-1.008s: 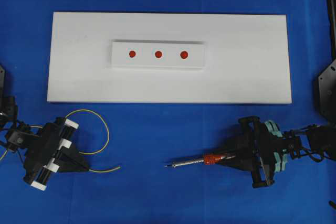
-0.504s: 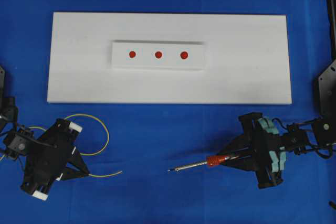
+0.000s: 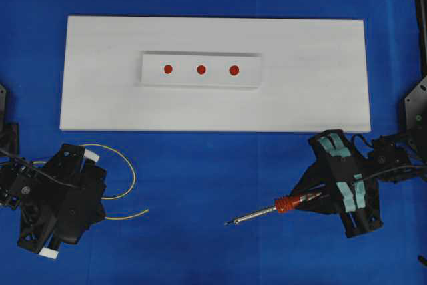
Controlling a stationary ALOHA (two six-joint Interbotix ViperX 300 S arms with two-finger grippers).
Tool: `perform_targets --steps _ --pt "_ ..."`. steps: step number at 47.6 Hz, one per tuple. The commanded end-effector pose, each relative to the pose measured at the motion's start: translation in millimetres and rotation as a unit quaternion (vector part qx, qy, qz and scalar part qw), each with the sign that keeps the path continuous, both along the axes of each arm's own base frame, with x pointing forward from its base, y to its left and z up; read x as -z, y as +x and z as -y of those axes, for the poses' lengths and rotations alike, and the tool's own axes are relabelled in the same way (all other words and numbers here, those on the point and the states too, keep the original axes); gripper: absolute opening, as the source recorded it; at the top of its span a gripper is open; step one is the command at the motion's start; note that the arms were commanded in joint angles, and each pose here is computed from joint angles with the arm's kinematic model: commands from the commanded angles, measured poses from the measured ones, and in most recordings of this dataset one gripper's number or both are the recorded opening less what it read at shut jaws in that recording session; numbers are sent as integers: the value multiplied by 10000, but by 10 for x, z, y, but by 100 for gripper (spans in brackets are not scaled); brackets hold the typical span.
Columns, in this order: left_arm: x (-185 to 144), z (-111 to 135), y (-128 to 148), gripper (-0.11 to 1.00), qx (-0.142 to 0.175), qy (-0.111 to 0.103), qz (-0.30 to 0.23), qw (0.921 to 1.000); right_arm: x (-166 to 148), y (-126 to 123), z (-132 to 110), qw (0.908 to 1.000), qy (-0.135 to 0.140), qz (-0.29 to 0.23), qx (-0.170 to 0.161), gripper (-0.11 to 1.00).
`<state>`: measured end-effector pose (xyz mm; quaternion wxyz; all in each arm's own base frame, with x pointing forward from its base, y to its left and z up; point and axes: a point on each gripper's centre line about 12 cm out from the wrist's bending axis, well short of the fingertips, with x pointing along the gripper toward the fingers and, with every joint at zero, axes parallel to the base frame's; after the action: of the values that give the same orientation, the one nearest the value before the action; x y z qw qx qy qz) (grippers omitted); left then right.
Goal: Touch the tip of the soldering iron to the tip of the solder at the mark.
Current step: 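Close both grippers and lift the solder and iron, then carry solder and iron up to the red dots on the strip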
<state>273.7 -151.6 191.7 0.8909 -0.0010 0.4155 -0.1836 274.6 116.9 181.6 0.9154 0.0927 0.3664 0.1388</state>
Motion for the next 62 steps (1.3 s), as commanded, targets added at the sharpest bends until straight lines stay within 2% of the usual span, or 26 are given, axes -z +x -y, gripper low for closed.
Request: perform_targets --steps 1,5,13,23,37,42,51,62 --pt "-128 6 85 2 -48 -72 162 9998 -116 56 6 9999 13 171 -1 6" --pt "-140 -37 142 2 -148 -77 176 9997 -126 76 51 9998 -8 173 57 6" --pt "-171 -276 357 2 -558 8 140 9983 -89 132 318 9989 -51 -174 433 6" --pt "-178 -776 577 2 -1184 289 -128 9925 -88 215 737 9945 -280 -485 890 6" --pt "-204 -1430 741 2 -1754 645 -338 9818 -129 346 1377 9821 -692 -857 1527 6" --pt "-202 -1639 764 2 -1910 753 -430 9777 -123 395 1578 9769 -814 -986 1713 6" --pt "-188 -1886 807 2 -1996 937 -490 9742 -121 461 1866 9684 -961 -1192 1969 6" --pt "-195 -2028 837 2 -2046 1033 -478 9722 -129 472 1971 9654 -1063 -1225 2040 6"
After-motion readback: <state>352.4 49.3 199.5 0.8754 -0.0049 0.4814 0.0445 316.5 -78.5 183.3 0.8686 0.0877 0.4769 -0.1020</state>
